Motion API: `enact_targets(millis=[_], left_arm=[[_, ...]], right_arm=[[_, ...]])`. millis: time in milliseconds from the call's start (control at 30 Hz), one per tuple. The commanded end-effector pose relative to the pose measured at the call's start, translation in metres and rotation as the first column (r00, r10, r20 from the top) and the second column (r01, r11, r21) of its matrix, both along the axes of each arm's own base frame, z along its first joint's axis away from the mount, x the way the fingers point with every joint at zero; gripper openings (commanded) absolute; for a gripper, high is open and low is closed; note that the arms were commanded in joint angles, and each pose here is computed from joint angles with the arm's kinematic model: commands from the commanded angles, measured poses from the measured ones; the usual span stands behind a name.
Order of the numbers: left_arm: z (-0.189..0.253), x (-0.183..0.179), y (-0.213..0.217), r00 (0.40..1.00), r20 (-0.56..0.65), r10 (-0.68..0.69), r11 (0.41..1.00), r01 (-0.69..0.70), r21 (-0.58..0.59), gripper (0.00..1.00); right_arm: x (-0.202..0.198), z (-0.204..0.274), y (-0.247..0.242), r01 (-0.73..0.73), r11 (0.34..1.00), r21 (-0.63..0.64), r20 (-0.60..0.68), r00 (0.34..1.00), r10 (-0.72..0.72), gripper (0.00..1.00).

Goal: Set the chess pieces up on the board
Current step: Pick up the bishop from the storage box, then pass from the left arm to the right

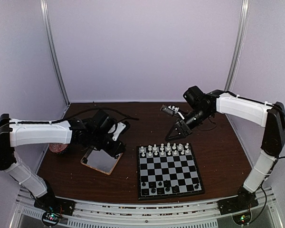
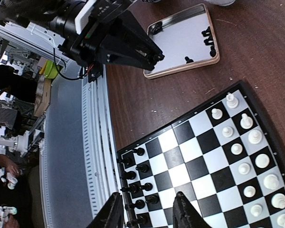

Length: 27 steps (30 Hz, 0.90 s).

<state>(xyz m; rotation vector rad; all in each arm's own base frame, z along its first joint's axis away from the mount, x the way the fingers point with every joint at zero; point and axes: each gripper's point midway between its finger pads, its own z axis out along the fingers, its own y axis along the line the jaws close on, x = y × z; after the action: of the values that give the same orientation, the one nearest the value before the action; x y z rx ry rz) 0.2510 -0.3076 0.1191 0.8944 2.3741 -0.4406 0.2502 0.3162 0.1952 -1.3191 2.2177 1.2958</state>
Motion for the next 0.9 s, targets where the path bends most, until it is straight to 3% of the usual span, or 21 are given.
enact_targets(millis=[0, 333, 867], left_arm=[[0.045, -0.001, -0.064, 0.986, 0.129, -0.109, 0.974, 0.131, -0.183, 0.09], [0.055, -0.025, -0.122, 0.967, 0.137, -0.216, 0.935, 0.245, -0.256, 0.09], [0.057, -0.030, -0.131, 0.962, 0.135, -0.237, 0.928, 0.266, -0.261, 0.09]], right_arm=[[-0.016, 0.010, 0.021, -0.033, 0.998, 0.058, -0.143, 0.989, 0.041, 0.38], [-0.009, -0.011, 0.042, -0.014, 0.999, 0.033, -0.299, 0.954, 0.023, 0.41], [-0.016, -0.017, 0.056, -0.016, 0.998, 0.068, -0.374, 0.927, 0.040, 0.35]])
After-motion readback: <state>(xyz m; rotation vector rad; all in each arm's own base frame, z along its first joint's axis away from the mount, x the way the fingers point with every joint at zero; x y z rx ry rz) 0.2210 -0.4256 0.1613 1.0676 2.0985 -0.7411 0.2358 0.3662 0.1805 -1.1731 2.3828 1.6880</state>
